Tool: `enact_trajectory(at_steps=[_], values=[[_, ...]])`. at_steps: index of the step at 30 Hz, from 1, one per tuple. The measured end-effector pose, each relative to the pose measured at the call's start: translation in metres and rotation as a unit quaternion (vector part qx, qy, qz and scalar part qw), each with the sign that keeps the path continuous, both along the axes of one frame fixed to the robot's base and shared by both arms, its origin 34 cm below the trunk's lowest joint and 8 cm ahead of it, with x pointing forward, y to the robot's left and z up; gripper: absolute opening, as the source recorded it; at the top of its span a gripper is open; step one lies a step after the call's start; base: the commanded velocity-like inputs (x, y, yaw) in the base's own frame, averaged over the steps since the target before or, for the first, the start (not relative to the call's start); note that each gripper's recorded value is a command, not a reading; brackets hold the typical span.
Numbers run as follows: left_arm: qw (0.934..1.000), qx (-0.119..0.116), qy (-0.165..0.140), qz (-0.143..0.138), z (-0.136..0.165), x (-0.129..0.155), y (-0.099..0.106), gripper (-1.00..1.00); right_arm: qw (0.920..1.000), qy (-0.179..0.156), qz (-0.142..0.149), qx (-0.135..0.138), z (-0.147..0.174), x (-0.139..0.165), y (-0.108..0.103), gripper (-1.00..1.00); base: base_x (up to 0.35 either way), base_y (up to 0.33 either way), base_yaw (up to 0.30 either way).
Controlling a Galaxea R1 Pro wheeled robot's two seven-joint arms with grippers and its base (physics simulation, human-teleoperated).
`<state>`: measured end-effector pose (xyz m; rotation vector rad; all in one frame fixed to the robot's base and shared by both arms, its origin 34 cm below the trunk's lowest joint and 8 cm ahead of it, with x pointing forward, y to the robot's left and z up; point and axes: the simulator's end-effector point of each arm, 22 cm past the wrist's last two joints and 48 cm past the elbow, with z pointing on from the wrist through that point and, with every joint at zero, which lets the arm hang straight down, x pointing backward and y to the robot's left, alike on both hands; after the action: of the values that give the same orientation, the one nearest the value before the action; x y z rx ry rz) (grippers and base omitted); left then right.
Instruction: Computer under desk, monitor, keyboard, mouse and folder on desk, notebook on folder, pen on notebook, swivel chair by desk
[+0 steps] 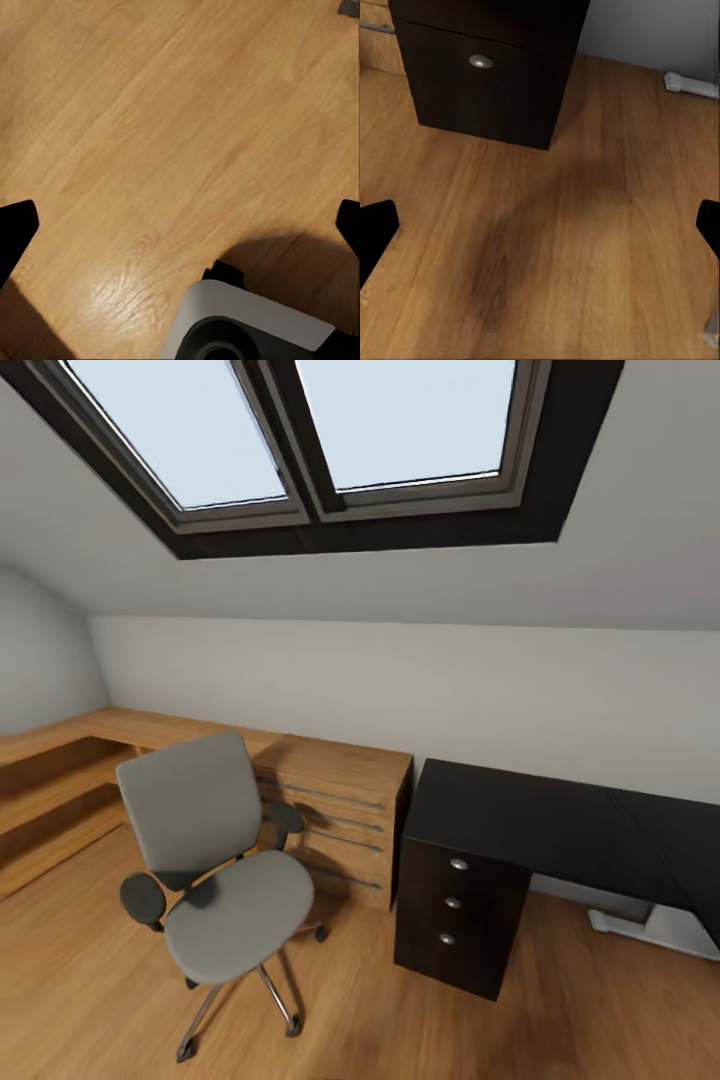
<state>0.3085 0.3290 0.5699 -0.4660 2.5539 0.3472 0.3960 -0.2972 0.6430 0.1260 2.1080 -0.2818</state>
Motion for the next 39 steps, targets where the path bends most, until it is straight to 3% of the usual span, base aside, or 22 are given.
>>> enact_trajectory(at_steps=[6, 10, 16, 18, 22, 25, 28, 30, 31, 33, 39], values=[[0.9983, 0.023, -0.053, -0.004, 0.020, -0.016, 0.012, 1.00, 0.9994, -0.033, 0.004, 0.011, 0.016, -0.028, 0.013, 1.00, 0.000, 0.000, 0.254], [0.9982, 0.025, -0.054, -0.006, 0.025, -0.017, 0.013, 1.00, 0.9996, -0.025, 0.005, 0.010, 0.018, -0.041, 0.012, 1.00, 0.000, 0.000, 0.254], [0.9984, 0.037, -0.042, -0.004, 0.025, -0.023, 0.036, 1.00, 0.9997, -0.019, 0.007, 0.012, 0.015, -0.047, 0.017, 1.00, 0.000, 0.000, 0.254], [0.9988, 0.033, -0.034, -0.006, 0.022, -0.025, 0.033, 1.00, 0.9998, -0.015, 0.007, 0.012, 0.013, -0.048, 0.016, 1.00, 0.000, 0.000, 0.254], [0.9996, 0.018, -0.020, -0.010, 0.016, -0.030, 0.015, 1.00, 0.9990, 0.036, 0.011, 0.024, -0.006, -0.048, 0.027, 1.00, 0.000, 0.000, 0.255], [0.9997, 0.014, -0.018, -0.010, 0.015, -0.030, 0.010, 1.00, 0.9987, 0.032, 0.010, 0.039, -0.004, -0.037, 0.038, 1.00, 0.000, 0.000, 0.260], [0.9990, 0.007, -0.043, -0.010, 0.021, -0.007, -0.001, 1.00, 0.9984, 0.028, 0.010, 0.048, -0.002, -0.026, 0.043, 1.00, 0.000, 0.000, 0.264], [0.9969, -0.001, -0.079, -0.009, 0.030, 0.024, -0.014, 1.00, 0.9986, 0.019, 0.008, 0.048, 0.002, -0.012, 0.042, 1.00, 0.000, 0.000, 0.266], [0.9932, -0.011, -0.116, -0.008, 0.044, 0.056, -0.027, 1.00, 0.9993, -0.002, 0.001, 0.038, 0.013, 0.019, 0.026, 1.00, 0.000, 0.000, 0.267], [0.9909, -0.018, -0.133, -0.003, 0.051, 0.072, -0.034, 1.00, 0.9995, -0.012, 0.001, 0.030, 0.019, 0.035, 0.016, 1.00, 0.000, 0.000, 0.267], [0.9903, -0.024, -0.137, -0.001, 0.053, 0.079, -0.038, 1.00, 0.9995, -0.018, 0.000, 0.027, 0.022, 0.043, 0.012, 1.00, 0.000, 0.000, 0.267]])
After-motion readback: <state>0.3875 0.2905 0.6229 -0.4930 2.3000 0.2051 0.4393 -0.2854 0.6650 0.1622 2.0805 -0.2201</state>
